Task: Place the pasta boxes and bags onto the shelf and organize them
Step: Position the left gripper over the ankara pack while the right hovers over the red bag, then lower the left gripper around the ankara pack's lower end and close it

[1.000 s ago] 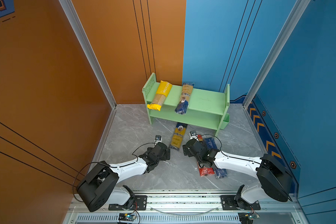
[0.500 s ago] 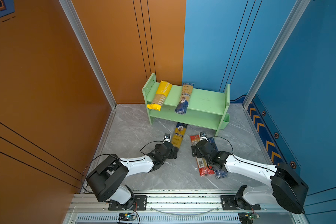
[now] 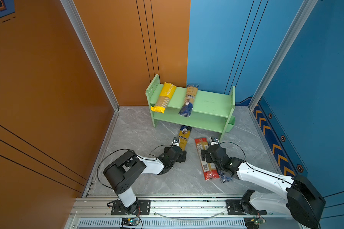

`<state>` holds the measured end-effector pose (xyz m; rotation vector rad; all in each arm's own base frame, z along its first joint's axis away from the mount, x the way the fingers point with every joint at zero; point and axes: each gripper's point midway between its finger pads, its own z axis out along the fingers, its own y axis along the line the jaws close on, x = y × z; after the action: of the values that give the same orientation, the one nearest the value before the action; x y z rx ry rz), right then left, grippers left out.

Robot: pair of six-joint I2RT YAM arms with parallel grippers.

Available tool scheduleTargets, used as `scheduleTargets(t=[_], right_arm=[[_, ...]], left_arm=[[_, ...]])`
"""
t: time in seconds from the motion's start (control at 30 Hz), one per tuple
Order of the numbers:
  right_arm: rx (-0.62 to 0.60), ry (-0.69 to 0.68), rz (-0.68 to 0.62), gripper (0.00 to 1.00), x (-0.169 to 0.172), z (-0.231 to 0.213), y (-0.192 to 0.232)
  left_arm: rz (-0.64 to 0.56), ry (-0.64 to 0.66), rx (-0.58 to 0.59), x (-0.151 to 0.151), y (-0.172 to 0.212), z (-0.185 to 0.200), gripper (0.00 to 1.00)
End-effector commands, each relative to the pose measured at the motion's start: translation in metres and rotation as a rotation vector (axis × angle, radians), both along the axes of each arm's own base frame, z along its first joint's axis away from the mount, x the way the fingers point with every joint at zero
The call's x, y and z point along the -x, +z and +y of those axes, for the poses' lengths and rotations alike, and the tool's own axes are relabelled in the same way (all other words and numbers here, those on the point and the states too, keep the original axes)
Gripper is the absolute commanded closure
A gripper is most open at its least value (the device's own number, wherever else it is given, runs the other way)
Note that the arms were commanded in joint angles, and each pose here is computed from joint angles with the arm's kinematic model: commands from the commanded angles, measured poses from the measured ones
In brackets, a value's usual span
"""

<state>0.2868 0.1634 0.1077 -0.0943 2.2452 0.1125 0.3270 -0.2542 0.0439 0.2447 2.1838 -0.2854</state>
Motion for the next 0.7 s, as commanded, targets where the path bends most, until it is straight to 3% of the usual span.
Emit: scheduleTargets(t=[0.0,0.67], right_arm=[[-0.014,-0.017,0.011,0.0,0.004,-0.007,-0.003],[-0.037,-0.046,0.011,0.0,0.007,-0.018,-0.006]], left_arm=[[-0.041,-0.021,0.027,-0.007,0.006,-0.015,0.02],[-0.09,-0.012,0.046,-0.019,-0.012,-0.023,0.02]])
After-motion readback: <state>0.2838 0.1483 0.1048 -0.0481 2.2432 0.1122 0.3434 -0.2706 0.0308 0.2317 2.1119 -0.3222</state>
